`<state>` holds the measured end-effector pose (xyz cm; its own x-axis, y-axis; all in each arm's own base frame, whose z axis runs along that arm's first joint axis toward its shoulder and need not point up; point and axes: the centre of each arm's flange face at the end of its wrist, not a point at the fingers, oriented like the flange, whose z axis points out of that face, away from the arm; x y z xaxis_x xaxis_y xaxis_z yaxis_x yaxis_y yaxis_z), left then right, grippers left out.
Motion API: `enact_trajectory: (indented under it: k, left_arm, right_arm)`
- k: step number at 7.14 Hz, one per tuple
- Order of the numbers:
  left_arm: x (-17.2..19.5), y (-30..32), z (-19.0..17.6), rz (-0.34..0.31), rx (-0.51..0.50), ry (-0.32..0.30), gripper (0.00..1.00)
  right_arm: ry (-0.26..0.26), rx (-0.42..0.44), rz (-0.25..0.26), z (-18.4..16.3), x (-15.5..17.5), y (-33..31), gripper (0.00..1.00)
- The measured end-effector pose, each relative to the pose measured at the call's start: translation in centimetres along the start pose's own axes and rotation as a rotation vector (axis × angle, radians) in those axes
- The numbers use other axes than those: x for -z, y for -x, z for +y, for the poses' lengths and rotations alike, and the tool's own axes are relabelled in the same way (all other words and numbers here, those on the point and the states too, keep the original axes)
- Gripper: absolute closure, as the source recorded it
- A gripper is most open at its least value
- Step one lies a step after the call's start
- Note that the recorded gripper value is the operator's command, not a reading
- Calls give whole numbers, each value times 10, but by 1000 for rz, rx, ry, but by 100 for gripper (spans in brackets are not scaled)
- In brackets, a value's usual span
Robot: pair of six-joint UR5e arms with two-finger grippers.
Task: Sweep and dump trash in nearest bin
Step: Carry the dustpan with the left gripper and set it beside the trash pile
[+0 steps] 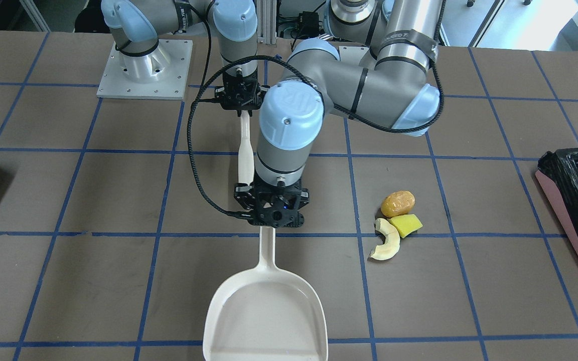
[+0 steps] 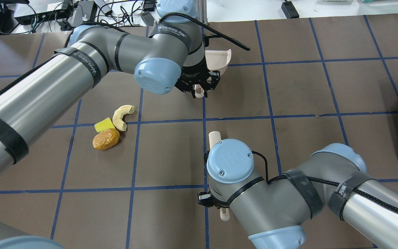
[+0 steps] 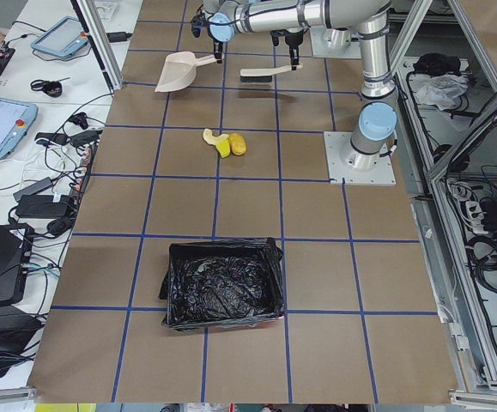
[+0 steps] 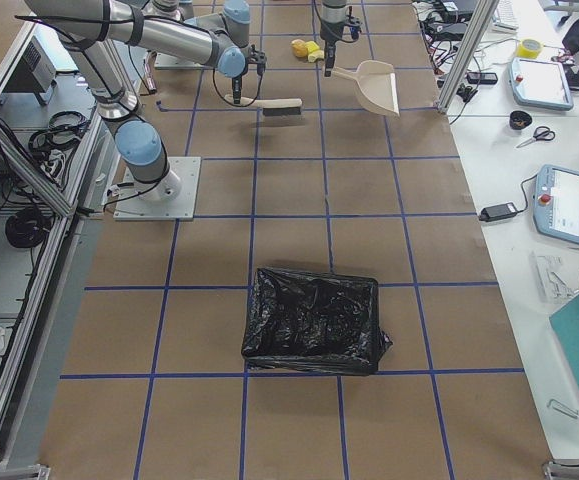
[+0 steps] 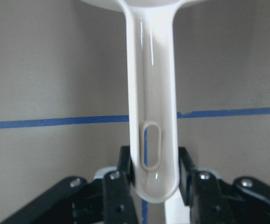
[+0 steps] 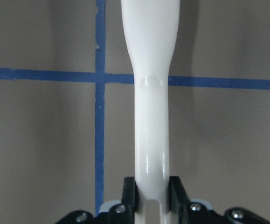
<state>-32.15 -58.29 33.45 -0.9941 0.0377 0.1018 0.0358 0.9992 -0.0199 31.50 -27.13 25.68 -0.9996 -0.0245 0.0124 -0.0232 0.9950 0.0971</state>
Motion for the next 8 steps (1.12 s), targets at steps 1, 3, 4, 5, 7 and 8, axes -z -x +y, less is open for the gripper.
enact_trajectory:
  k: [1, 3, 4, 5, 7, 8]
  left_arm:
    - [16, 40, -17, -2, -31, -24, 100]
    - [49, 137, -36, -14, -133, -24, 100]
    - [64, 184, -32, -35, -225, 9, 100]
    - [82, 229, -22, -69, -344, 59, 100]
    - [115, 312, 7, -83, -567, 146, 100]
    - [122, 361, 24, -68, -672, 174, 100]
  right_arm:
    - [-5, -50, 10, -10, 1, -11, 100]
    - [-6, -135, 8, -35, 4, -36, 100]
    - [-10, -147, 4, -45, 7, -43, 100]
    - [-17, -147, -1, -58, 11, -48, 100]
    - [-29, -154, -14, -94, 34, -47, 100]
    - [-16, -152, -16, -112, 44, -41, 100]
